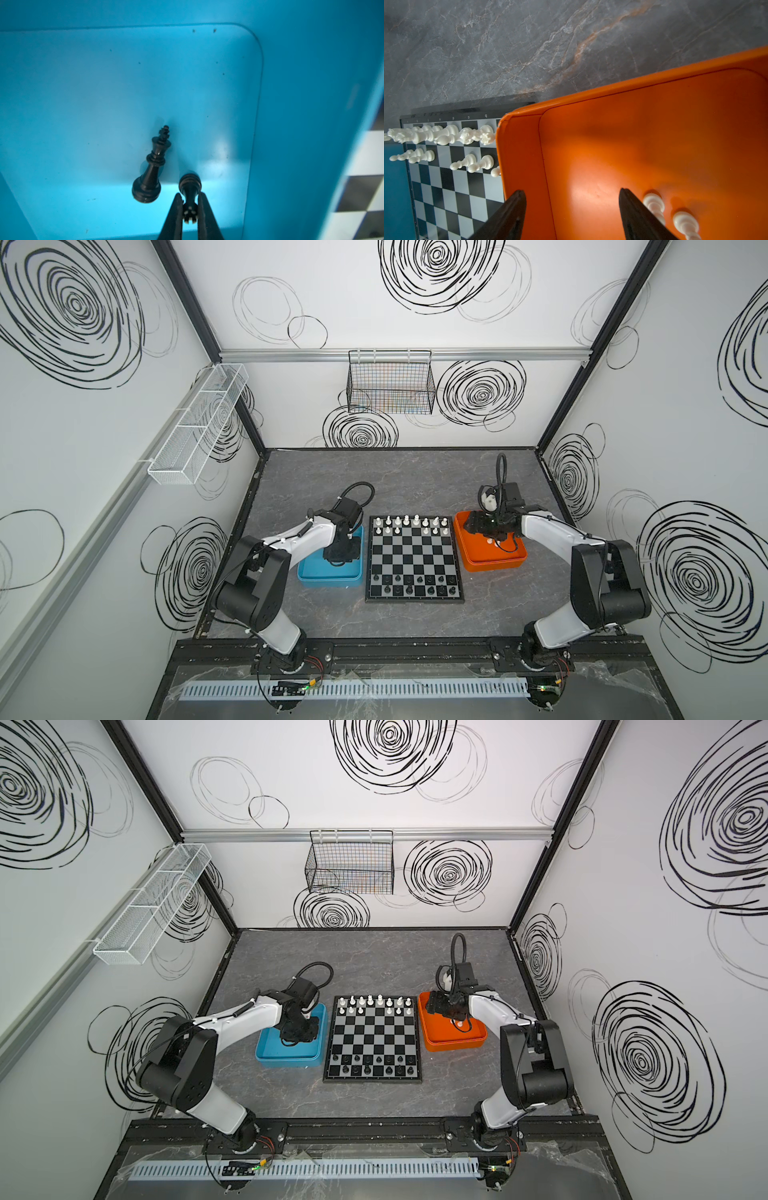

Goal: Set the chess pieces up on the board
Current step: 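Close the left gripper on the black pawn in the blue tray, then carry the black pawn with the left gripper to the board's black rows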

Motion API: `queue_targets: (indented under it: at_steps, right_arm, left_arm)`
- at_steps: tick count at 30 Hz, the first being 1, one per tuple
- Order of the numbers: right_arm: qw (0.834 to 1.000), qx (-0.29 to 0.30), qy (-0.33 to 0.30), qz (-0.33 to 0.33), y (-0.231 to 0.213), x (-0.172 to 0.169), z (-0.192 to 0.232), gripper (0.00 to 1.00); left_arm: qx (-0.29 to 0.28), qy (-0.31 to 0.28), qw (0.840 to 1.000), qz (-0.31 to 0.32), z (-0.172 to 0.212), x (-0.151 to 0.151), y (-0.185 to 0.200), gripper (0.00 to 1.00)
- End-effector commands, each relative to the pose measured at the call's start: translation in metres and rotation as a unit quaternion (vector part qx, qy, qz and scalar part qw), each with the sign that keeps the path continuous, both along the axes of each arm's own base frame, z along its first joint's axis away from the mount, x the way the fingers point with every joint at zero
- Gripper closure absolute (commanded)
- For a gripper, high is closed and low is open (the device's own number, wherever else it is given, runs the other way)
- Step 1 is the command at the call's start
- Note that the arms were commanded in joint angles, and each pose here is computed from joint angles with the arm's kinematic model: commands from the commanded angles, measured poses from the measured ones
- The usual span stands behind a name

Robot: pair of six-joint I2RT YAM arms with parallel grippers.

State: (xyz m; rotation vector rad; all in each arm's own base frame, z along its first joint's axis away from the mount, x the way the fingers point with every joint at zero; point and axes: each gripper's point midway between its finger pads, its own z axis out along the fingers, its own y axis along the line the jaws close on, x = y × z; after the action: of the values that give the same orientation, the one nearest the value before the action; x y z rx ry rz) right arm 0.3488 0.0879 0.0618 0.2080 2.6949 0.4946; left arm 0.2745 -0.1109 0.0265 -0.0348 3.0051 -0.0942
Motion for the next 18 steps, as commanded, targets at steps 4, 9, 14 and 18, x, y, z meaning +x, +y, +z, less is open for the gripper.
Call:
queue_targets:
  at_steps: [4,9,14,18]
  right_arm:
    - [1.000,-0.001,0.003,-0.001,-0.002,-0.002,-0.002,0.25]
    - [1.000,-0.001,0.001,-0.001,-0.002,-0.002,0.000,0.25]
    - [1.000,0.002,0.000,-0.001,-0.001,-0.003,0.001,0.25]
    - [1.000,0.005,0.001,-0.001,-0.001,-0.003,0.001,0.25]
  left_arm:
    - [0.021,0.000,1.000,-0.018,0.011,-0.005,0.006,0.88]
    - [0.026,-0.007,0.999,-0.026,0.029,-0.009,0.009,0.88]
    - [0.027,-0.020,0.999,-0.034,0.057,-0.010,0.010,0.87]
    - [0.019,-0.033,0.998,-0.049,0.080,-0.011,0.000,0.86]
